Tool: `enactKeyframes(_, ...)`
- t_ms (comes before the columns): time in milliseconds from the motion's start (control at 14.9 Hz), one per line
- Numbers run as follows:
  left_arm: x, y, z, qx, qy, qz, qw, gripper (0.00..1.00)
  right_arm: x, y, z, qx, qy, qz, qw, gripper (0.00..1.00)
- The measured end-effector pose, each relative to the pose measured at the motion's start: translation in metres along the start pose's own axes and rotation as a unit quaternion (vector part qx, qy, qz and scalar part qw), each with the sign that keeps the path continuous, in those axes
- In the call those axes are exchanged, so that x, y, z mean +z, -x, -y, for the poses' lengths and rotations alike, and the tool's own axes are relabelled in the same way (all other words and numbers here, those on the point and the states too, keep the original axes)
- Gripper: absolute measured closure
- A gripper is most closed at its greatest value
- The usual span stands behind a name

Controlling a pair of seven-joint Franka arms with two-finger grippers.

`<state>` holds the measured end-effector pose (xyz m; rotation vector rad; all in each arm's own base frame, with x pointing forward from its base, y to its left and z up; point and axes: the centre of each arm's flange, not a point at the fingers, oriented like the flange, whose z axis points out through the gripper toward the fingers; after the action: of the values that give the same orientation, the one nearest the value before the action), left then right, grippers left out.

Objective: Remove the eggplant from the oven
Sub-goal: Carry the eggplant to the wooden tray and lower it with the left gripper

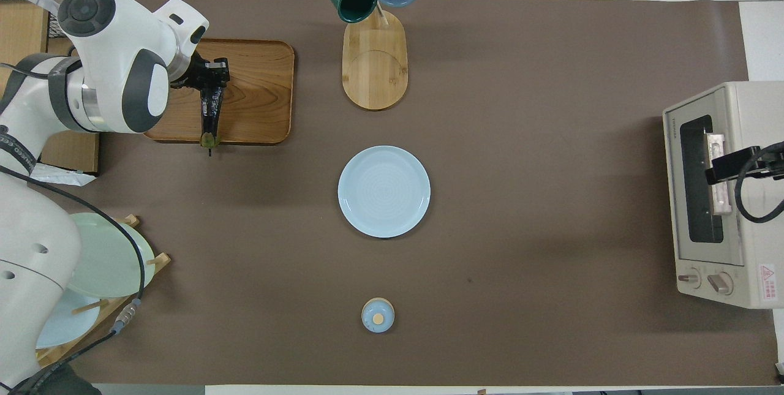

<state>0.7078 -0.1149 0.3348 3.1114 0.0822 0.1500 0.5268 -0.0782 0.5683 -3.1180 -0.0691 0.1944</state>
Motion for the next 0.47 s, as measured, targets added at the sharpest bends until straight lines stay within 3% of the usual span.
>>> enactKeyframes(134, -0.0002, -0.0002, -0.0001, 0.007, 0.000, -0.001, 1.000, 0.54, 0.0000, -0.0001, 0.0005, 0.000, 0.000, 0.000, 1.000, 0.00)
enactKeyframes(201, -0.0004, -0.0005, -0.0001, 0.009, 0.000, -0.002, 1.000, 0.48, 0.0000, -0.0001, 0.0005, 0.000, 0.000, 0.000, 1.000, 0.00)
enactKeyframes(468, -0.0006, -0.0006, 0.0015, 0.010, -0.001, 0.000, 1.000, 0.05, -0.0002, 0.0000, 0.0005, 0.000, 0.000, 0.000, 1.000, 0.00)
